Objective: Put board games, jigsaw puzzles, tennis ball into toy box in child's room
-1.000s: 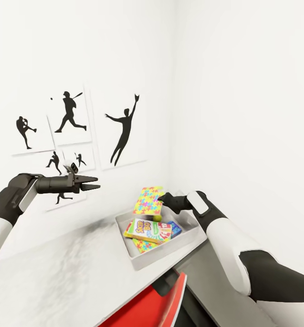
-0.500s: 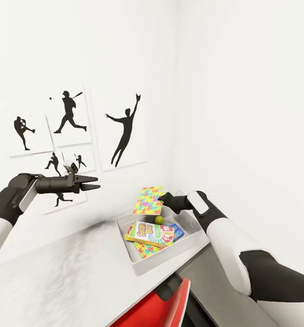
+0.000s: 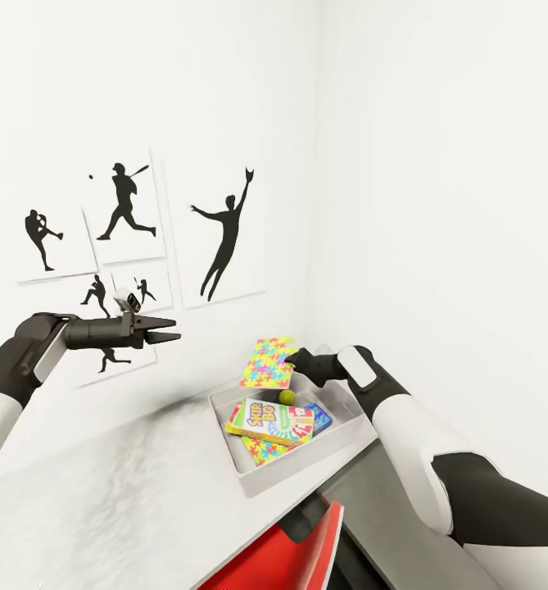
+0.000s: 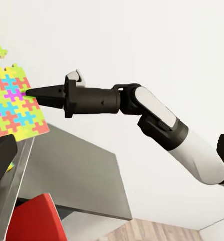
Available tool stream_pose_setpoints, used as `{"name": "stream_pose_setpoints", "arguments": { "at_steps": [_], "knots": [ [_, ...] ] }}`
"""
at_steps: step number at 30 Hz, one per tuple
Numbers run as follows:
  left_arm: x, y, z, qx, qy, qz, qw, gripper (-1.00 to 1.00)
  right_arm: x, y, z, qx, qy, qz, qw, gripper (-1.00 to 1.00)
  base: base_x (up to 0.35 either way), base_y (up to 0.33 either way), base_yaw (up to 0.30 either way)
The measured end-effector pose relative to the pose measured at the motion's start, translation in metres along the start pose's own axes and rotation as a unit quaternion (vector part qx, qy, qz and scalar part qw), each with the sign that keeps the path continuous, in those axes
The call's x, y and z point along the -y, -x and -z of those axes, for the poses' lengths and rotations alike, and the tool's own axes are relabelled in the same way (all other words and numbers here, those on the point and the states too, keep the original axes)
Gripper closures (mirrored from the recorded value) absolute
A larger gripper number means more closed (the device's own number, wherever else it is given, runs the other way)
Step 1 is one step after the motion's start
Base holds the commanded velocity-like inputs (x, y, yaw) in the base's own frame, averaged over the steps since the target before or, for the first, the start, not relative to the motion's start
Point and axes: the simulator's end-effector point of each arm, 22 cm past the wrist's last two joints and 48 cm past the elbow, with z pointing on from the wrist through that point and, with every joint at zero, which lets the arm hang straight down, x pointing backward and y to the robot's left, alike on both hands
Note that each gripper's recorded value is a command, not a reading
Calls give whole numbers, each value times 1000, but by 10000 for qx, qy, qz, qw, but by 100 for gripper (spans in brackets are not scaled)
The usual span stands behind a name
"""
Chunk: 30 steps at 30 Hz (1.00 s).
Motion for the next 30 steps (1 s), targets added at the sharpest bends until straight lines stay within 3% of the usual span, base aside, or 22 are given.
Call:
{"name": "stream_pose_setpoints", "arguments": {
  "at_steps": [7,13,16,23,30],
  "knots": [
    [12,1,8,31,-336,18,9994,-100,7,-2,-3,-59,-37,-36,10000,100,0,0,93],
    [8,-1,2,-3,-376,164,9992,-100,11,-4,-7,-110,-53,-67,9999,100,0,0,118],
    [10,-4,-11,-33,-516,225,9984,-100,14,-5,-9,-128,-69,-77,9999,100,0,0,124],
    [24,-14,-67,-197,-1066,335,9935,-100,18,-5,-13,-141,-91,-99,9998,100,0,0,106],
    [15,-19,-75,-203,-1115,512,9922,-100,22,-6,-17,-184,-114,-114,9997,100,0,0,-22]
  ]
}}
